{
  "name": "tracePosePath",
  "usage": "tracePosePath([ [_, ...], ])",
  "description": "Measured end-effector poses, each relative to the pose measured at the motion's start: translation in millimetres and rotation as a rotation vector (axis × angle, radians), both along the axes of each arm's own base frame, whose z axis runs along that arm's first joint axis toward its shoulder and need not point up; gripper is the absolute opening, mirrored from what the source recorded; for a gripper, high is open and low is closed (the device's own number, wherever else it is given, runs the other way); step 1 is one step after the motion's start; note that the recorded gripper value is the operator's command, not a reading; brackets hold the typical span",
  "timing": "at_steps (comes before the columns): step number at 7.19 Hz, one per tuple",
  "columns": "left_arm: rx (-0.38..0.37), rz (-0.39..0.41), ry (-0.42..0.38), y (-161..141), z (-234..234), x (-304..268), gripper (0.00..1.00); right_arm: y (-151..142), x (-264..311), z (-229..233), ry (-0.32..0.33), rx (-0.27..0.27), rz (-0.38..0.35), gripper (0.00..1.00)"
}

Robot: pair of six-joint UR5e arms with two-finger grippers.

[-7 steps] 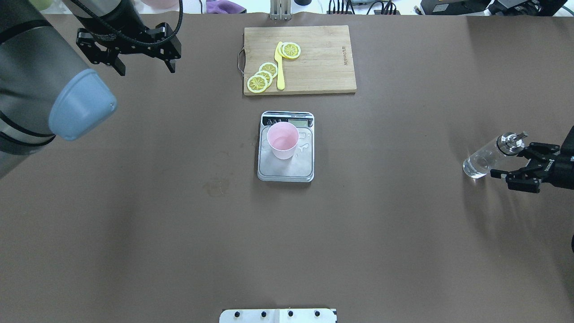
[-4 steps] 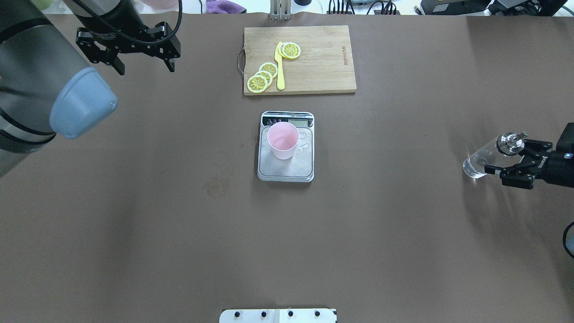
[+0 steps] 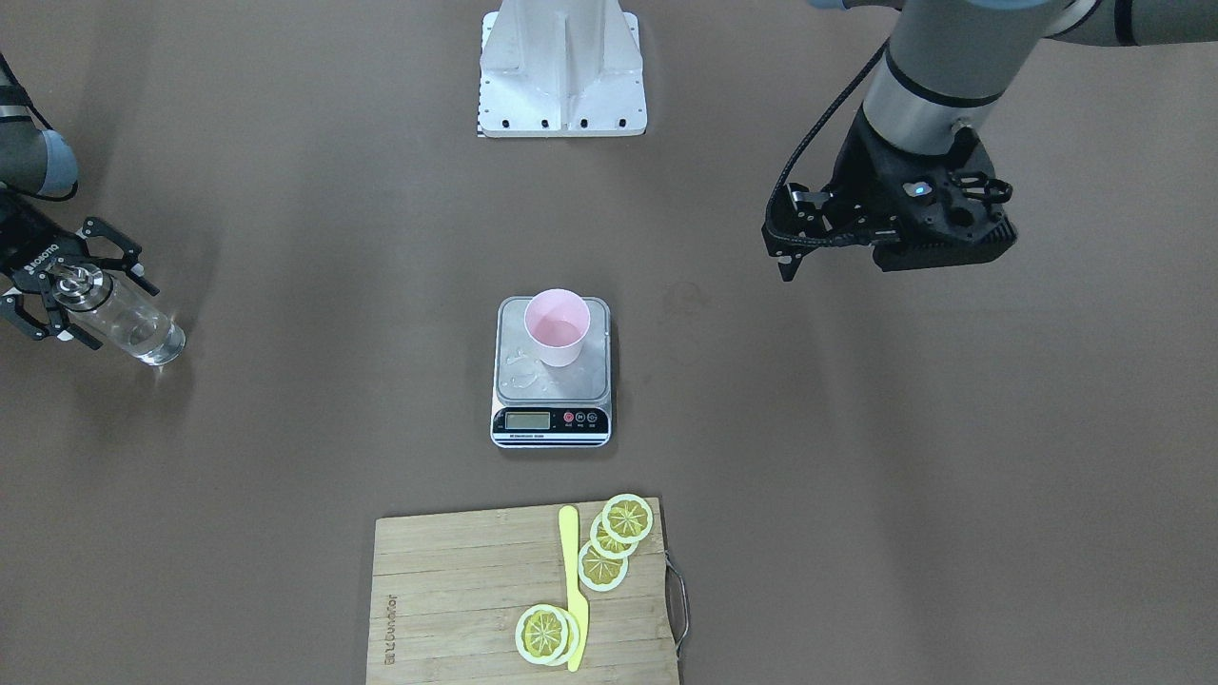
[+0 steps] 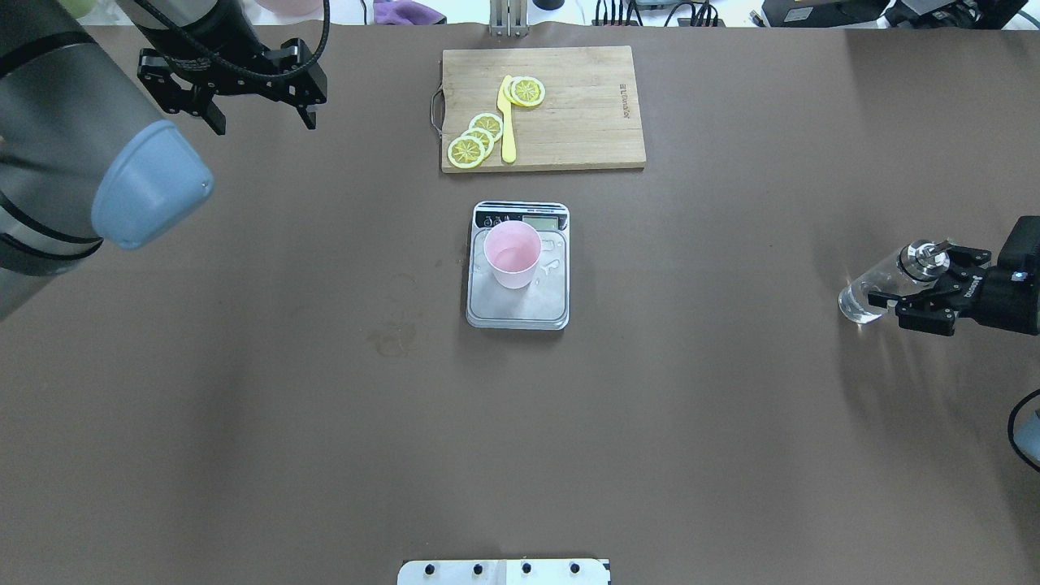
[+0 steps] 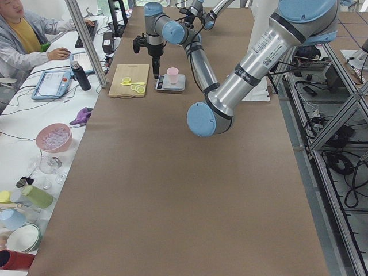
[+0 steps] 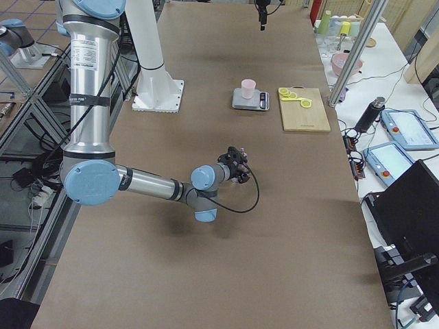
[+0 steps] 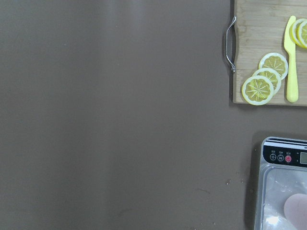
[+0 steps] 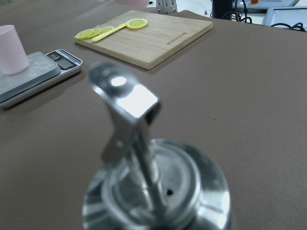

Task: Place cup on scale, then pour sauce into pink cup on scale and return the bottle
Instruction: 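Lift the dispenser with the right gripper while the left arm withdraws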

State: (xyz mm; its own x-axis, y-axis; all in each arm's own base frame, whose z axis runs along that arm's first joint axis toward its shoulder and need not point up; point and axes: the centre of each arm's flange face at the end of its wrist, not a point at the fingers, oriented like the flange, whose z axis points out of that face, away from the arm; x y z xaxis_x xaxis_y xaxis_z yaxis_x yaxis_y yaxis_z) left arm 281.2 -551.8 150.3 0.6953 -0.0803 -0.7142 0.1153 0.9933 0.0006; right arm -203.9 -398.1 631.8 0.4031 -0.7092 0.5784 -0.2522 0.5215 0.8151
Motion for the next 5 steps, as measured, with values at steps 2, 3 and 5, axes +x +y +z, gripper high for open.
tracePosePath([
  [2,-0.001,0.0,-0.001,-0.3,0.5,0.1,0.98,0.7,-2.3,3.5,0.006,-0.002,0.001,0.91],
  [3,-0.001,-0.001,0.0,-0.6,0.2,-0.5,0.98,1.4,-3.4,5.3,0.008,-0.005,-0.001,0.9],
  [5,-0.003,-0.008,-0.002,-3.8,0.5,-3.3,0.98,2.8,-5.4,8.1,0.012,-0.008,-0.006,0.89],
])
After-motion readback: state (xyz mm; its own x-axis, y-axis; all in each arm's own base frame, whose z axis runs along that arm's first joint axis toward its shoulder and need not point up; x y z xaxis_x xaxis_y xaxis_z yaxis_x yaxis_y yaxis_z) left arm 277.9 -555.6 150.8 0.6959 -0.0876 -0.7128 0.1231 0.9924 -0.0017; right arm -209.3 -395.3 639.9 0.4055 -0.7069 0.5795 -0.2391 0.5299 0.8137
